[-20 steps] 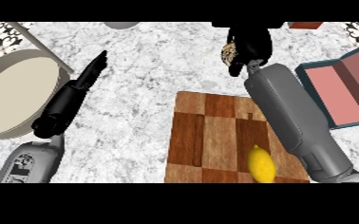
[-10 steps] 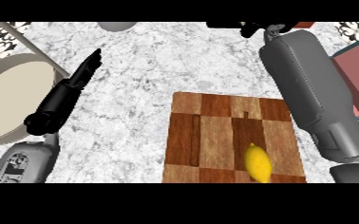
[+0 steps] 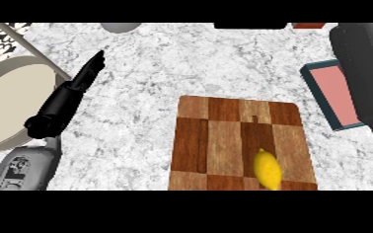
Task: Pick the cupcake from the cutting board and place it in the cardboard box
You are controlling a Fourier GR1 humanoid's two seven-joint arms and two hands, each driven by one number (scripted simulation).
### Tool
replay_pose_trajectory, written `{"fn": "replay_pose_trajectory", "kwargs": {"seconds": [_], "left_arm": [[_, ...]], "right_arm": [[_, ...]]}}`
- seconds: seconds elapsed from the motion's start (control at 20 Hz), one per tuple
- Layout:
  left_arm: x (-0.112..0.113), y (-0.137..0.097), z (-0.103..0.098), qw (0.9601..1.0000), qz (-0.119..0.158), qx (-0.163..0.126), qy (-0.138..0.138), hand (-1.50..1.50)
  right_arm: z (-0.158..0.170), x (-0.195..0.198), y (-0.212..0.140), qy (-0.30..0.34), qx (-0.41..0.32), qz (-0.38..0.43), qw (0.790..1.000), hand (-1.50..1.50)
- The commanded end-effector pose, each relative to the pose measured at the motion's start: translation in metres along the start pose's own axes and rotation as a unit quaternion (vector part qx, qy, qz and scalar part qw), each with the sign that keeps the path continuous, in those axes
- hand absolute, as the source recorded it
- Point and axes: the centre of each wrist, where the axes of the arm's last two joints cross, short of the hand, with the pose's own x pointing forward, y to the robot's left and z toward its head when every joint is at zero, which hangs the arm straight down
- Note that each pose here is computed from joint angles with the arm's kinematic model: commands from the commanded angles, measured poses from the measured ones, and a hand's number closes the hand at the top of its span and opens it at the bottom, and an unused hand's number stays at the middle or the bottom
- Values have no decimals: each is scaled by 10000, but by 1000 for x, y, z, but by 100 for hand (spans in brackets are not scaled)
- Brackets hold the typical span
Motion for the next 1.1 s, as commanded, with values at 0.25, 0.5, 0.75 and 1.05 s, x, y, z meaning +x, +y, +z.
{"fn": "replay_pose_trajectory", "kwargs": {"seconds": [0.25, 0.5, 0.75, 1.05], "left_arm": [[-14, -5, 5, 10000, 73, 4, 8, 0], [-9, 1, 3, 10000, 52, -35, 48, 0], [10, 3, 9, 9999, -88, -50, -21, 0], [-2, -9, -2, 10000, 32, -93, -10, 0]], "right_arm": [[-53, -86, -21, 524, 588, 871, 9931, 150], [-65, -120, -16, 1067, 1856, 923, 9724, 150], [-66, -176, -12, 1048, 2505, 1042, 9568, 150], [-66, -211, -7, 1046, 3448, 829, 9291, -150]]}}
